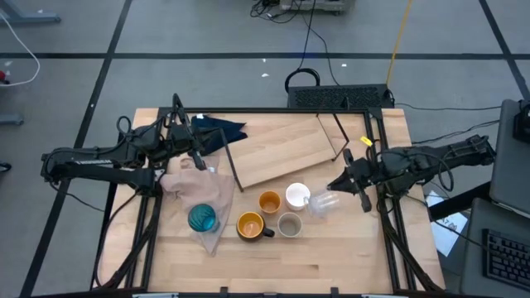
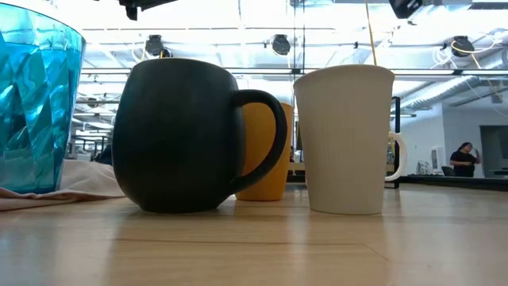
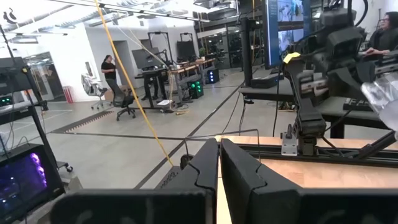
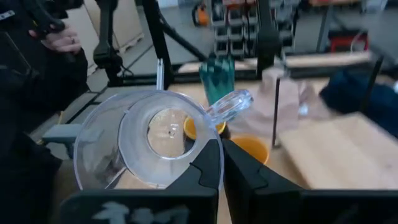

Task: Stack small to large cups/mugs on shelf
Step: Put the transparent cup on the shelf

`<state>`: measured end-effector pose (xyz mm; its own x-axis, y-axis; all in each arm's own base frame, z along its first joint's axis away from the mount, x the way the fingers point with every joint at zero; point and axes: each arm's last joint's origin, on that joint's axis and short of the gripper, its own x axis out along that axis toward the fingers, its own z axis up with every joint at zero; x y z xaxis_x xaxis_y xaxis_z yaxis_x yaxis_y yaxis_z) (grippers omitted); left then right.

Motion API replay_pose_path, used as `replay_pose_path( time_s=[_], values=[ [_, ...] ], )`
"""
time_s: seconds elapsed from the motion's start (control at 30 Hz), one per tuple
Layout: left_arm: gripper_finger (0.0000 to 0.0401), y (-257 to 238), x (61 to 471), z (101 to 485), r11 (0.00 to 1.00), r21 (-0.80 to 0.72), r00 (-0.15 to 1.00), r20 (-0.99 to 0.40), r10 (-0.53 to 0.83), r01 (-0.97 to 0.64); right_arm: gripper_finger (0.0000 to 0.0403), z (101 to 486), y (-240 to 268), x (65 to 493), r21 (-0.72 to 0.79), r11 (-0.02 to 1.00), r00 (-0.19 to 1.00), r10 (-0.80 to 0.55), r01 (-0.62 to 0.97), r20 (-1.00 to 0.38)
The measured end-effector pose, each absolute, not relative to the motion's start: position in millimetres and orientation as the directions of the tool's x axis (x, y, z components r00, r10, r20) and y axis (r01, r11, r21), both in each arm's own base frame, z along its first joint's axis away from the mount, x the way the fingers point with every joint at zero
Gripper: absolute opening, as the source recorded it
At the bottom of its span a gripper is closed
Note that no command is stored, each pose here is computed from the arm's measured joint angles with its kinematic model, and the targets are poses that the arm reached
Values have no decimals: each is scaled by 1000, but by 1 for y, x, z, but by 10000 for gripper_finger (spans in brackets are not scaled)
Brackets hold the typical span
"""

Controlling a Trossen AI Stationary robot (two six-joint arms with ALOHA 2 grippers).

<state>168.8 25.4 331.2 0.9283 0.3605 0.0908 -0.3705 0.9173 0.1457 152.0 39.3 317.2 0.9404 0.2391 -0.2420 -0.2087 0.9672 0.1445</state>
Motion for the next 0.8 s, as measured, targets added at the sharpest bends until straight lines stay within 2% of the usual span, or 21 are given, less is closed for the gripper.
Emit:
replay_pose_path(
  time_s=[0.2, 0.5, 0.67, 0.8],
  values=[
    [21, 25, 169, 331, 918, 143, 928, 90, 361, -370, 0, 321, 40, 154, 45, 970, 950, 241, -237, -198],
    [21, 25, 169, 331, 921, 122, 928, 90, 360, -369, 0, 322, 39, 154, 1, 972, 954, 230, -234, -191],
    [21, 25, 169, 331, 921, 122, 928, 90, 360, -369, 0, 322, 35, 155, -36, 994, 978, 92, -100, -189],
    [21, 25, 169, 331, 921, 122, 928, 90, 360, -369, 0, 322, 30, 155, -97, 992, 979, -97, 80, -181]
  ],
)
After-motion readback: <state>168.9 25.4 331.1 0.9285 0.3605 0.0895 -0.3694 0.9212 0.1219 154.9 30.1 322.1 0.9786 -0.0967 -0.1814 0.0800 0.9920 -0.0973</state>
